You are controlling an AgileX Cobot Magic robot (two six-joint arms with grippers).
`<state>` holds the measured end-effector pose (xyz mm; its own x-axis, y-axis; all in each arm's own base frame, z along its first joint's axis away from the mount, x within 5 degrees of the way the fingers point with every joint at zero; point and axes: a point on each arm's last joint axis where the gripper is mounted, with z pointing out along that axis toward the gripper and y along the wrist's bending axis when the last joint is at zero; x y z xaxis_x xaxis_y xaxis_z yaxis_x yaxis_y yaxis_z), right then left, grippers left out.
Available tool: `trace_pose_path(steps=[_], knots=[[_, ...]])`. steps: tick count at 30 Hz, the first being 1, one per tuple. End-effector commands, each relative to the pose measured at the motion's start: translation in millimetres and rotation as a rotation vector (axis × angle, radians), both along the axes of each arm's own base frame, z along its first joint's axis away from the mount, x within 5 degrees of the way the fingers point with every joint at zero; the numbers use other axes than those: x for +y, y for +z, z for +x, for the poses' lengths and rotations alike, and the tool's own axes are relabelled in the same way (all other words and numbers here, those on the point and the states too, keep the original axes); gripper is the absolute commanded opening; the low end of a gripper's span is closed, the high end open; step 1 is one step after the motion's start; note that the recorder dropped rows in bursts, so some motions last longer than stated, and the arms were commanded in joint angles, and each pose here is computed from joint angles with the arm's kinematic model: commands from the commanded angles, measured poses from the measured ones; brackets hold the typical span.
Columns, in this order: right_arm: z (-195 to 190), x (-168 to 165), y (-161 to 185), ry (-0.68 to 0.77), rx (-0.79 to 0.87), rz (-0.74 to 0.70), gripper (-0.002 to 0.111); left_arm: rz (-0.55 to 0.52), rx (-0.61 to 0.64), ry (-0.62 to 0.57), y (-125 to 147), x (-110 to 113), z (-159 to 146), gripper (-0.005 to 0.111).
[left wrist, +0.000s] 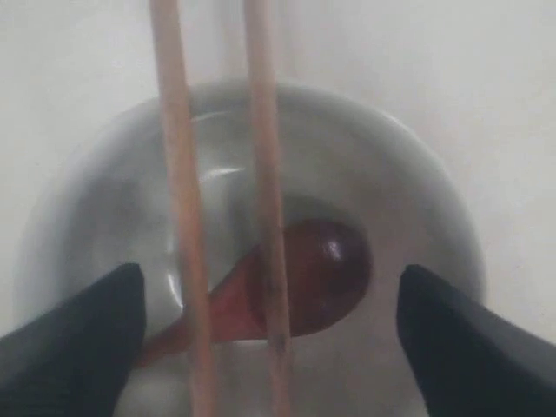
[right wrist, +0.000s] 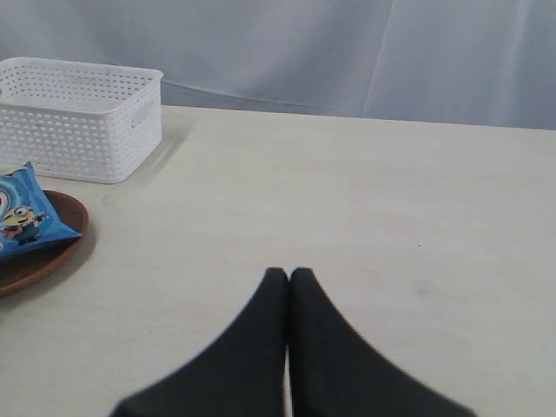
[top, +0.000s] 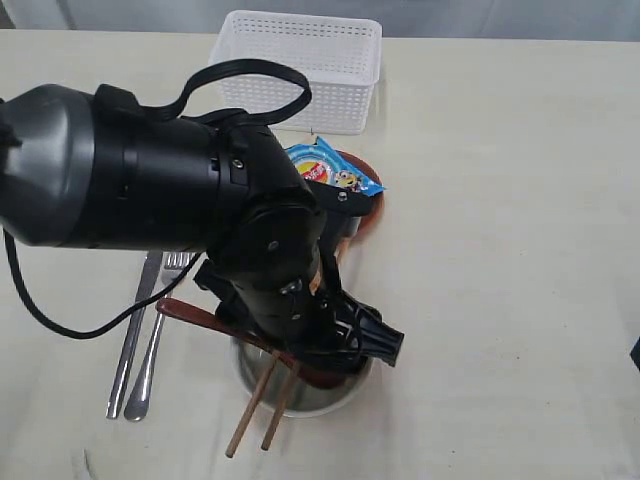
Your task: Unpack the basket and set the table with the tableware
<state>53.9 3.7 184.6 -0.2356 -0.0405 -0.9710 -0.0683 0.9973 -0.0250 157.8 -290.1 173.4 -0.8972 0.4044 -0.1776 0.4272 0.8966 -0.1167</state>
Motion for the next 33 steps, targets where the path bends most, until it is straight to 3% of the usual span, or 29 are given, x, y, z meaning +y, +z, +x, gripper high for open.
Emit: trace_pose_path(steps=[1,8,21,23,27,33], knots=[[-0.1,-0.1,-0.7,-0.002,-0.003,-0.002,0.000,-0.017,-0.021,-0.009,3.0,-1.4,0.0,0.065],[-0.1,-0.1,-0.7,-0.002,-0.003,-0.002,0.000,-0.019,-0.084,-0.049,22.1,-10.6,9.4,0.043],[-0.1,-0.1,-0.7,-0.002,-0.003,-0.002,0.000,0.083,-0.211,-0.117,61.5,-16.1,26.7,0.040],[-0.1,-0.1,-0.7,-0.002,-0.003,-0.002,0.000,0.093,-0.213,-0.133,65.3,-16.6,27.2,0.031],[-0.1,-0.1,-0.7,-0.002,-0.003,-0.002,0.000,0.109,-0.218,-0.160,71.0,-17.0,28.1,0.001],[-0.1,-0.1,-0.7,-0.002,-0.003,-0.002,0.000,0.075,-0.242,-0.156,83.8,-16.8,28.1,0.000]])
